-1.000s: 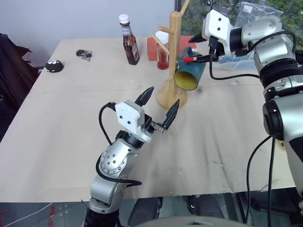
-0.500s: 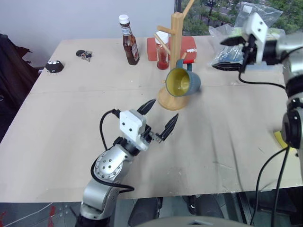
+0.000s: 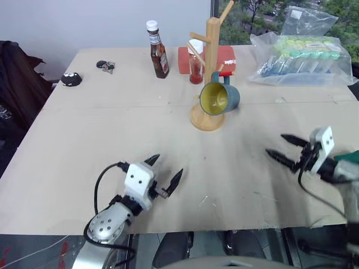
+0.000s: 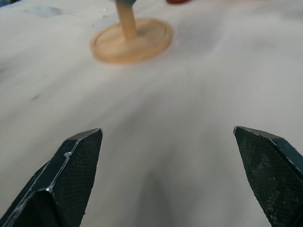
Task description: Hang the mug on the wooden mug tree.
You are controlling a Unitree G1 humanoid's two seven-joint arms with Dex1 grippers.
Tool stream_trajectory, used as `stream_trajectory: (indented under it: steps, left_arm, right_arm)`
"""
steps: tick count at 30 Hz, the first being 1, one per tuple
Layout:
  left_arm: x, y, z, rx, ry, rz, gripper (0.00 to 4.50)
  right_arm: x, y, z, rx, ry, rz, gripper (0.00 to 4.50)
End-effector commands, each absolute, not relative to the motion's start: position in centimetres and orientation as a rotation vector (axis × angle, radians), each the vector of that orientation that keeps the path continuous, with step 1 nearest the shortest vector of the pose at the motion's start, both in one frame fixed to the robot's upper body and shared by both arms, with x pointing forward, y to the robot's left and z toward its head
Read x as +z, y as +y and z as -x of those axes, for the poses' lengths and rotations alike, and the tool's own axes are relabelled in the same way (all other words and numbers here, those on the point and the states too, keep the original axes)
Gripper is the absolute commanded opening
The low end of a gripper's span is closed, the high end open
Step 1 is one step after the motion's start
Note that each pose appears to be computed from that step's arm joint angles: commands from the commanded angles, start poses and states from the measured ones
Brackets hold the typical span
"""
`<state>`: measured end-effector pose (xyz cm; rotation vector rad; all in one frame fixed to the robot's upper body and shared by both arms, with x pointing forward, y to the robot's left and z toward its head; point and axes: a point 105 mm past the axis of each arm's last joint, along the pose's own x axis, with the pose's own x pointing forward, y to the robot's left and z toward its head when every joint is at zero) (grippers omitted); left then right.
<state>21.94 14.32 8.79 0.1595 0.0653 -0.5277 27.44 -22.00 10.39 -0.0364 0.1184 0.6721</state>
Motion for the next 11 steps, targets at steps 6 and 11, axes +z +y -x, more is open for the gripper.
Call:
stream_trajectory:
  steps: [6, 11]
  left_arm:
    - [9.4, 13.5, -20.9, -0.636, 0.032, -0.114, 4.5]
    - [8.9, 13.4, -21.1, -0.662, 0.046, -0.138, 4.5]
  right_arm:
    - [8.8, -22.5, -24.4, 0.43, 0.033, 0.057, 4.49]
    - [8.2, -21.9, -23.2, 0.386, 0.02, 0.034, 4.49]
